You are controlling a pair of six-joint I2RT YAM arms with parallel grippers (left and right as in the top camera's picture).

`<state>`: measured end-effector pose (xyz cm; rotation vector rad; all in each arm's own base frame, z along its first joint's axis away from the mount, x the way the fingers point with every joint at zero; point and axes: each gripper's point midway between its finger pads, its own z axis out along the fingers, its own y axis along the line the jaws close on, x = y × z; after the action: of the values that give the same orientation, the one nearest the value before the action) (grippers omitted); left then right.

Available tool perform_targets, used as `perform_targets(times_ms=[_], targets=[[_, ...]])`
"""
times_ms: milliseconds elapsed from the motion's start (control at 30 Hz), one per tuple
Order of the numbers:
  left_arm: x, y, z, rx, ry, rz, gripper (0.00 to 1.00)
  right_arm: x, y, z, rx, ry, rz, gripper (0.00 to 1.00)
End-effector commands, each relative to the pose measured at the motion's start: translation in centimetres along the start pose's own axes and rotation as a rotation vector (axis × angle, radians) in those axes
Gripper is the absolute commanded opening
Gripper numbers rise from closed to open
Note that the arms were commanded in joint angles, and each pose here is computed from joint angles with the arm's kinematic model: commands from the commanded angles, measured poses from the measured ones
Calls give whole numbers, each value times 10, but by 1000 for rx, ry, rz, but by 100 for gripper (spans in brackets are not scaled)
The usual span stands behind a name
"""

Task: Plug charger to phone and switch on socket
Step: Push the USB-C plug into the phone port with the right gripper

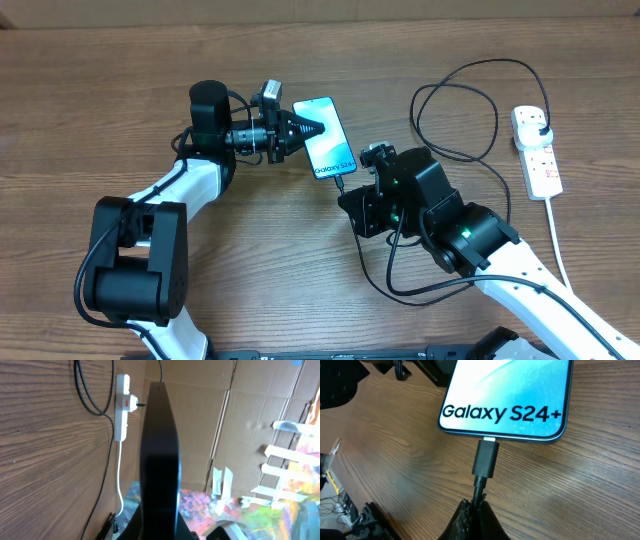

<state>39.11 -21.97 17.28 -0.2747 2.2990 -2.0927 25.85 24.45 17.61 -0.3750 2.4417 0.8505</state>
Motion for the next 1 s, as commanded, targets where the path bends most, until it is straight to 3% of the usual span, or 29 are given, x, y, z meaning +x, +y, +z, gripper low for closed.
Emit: perform_targets(times_ms=[0, 133, 500, 567, 633, 733, 967], targets=[[20, -9, 2, 28, 118, -25, 4, -7, -11, 9, 51, -24, 1, 4], [23, -13, 2, 41, 139, 33, 4, -7, -12, 12, 53, -23, 2, 5], [20, -14, 2, 51, 119, 218, 4, -1, -9, 6, 54, 20, 14, 23], [20, -14, 2, 52, 118, 239, 4, 2, -7, 4, 44, 41, 18, 28], [20, -14, 2, 53, 118, 247, 4, 7, -6, 4, 39, 63, 23, 45], [19, -14, 2, 51, 112, 247, 4, 18, -2, 5, 40, 98, 15, 53], [16, -13, 2, 46, 96, 247, 4, 16, -1, 9, 121, 55, -48, 53]])
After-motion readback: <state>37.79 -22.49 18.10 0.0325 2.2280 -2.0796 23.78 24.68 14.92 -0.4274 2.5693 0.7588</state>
